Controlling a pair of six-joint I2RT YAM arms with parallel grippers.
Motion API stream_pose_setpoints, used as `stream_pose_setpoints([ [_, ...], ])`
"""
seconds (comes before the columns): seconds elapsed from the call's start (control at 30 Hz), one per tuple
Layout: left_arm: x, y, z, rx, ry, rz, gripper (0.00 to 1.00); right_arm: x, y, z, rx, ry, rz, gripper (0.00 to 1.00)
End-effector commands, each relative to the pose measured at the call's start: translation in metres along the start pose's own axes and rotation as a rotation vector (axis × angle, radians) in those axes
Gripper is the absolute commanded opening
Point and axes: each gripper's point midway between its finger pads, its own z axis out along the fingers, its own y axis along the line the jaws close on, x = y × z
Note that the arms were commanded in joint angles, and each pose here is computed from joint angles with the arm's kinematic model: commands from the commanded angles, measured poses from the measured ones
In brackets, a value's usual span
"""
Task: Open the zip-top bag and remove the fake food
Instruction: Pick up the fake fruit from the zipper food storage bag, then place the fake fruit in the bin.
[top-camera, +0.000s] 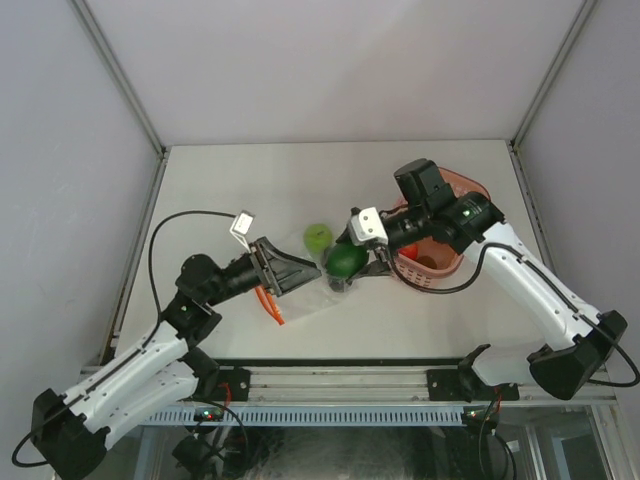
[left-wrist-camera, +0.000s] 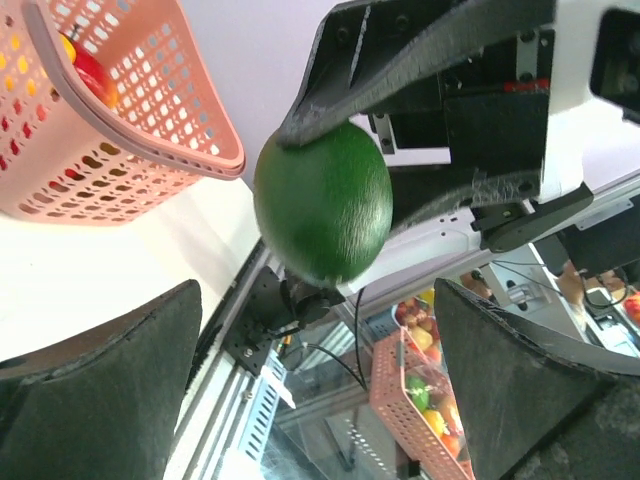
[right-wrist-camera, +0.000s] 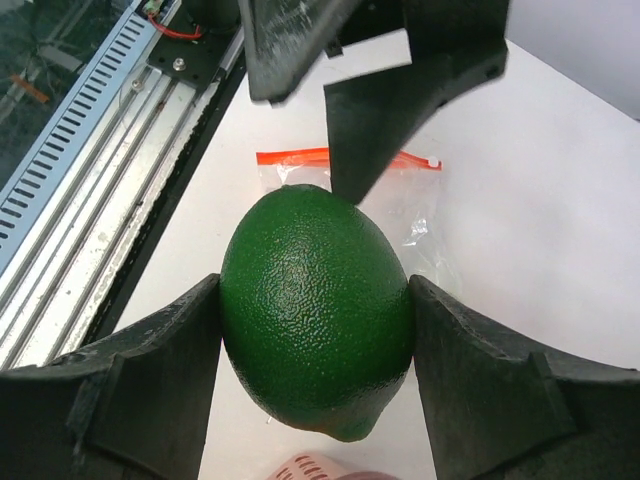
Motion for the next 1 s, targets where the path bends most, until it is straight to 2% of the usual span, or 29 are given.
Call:
stream_pose_setpoints([
  [0.0,-0.018,0.002,-0.011,0.002,-0.133,0.109,1.0,-0.019,-0.001,-0.019,0.038,-0.108,0.031,0.12],
  [0.23,-0.039,0.024,-0.042,-0.093,-0.328,0.158,1.0,-0.006,-0.025,-0.07,0.206,-0.17,0.208,0.11],
  [0.43,-0.046,0.05,-0.074,-0.276,-0.429,0.227,1.0,0.04,-0.042,-0.127,0.45,-0.156,0.446,0.08],
  [0.53,-0.043,0.073,-0.09,-0.421,-0.429,0.243,1.0,0.07,-0.047,-0.155,0.571,-0.125,0.591,0.07],
  [0.7,-0.031,0.108,-0.114,-0.65,-0.356,0.262,1.0,0.123,-0.044,-0.184,0.748,0.013,0.803,0.05],
  [0.97,-0.027,0.126,-0.136,-0.822,-0.299,0.294,1.0,0.174,-0.035,-0.199,0.926,0.184,0.997,0.05],
])
